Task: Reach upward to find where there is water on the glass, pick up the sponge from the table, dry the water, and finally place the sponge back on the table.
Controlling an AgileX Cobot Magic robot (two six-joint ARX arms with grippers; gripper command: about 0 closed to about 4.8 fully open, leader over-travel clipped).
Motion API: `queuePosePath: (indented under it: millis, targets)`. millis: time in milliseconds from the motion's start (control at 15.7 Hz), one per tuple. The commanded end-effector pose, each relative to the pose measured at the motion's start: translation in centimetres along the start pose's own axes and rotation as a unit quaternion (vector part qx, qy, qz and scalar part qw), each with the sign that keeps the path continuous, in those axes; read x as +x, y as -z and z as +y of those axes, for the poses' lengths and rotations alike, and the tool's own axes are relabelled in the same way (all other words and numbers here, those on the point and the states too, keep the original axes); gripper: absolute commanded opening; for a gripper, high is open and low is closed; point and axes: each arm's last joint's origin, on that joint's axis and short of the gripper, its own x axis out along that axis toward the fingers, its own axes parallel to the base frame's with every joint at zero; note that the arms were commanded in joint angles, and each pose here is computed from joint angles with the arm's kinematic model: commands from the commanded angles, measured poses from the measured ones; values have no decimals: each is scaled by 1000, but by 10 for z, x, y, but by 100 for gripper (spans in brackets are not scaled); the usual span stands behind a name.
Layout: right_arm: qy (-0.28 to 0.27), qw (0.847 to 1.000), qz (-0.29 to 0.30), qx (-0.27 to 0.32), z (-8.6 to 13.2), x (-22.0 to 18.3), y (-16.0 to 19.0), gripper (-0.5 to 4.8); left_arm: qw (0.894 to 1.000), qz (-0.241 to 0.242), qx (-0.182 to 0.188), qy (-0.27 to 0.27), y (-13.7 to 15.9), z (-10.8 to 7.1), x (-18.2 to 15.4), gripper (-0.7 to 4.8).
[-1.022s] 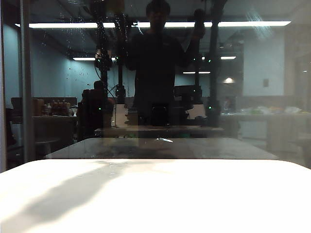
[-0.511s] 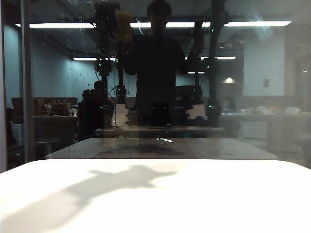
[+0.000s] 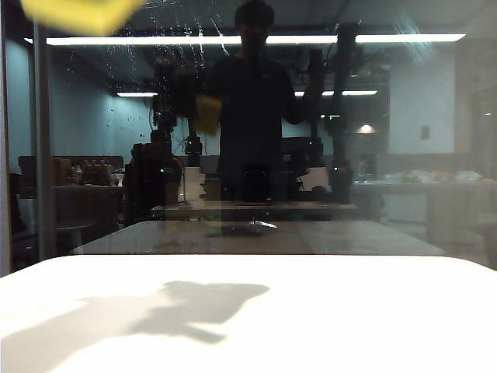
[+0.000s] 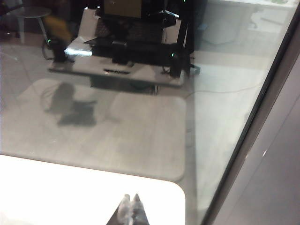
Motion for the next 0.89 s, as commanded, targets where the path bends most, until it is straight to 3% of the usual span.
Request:
queuePosePath:
  millis: [64,319,575,894]
  targets:
    - [-3,1000,14,15,1,4,17,-6,998,34,-32,30,30,17,32,-6]
    - [-5,998,52,24,4,18,53,-6,995,72,-63,30,67,39,72,-6]
    - [-5,997,67,39,5,27,77,-6,988,106,-111,27,82,62,112,-6]
    - [-5,997,60,40,5,27,77,-6,964,180,-197,19,114,88,158,-6]
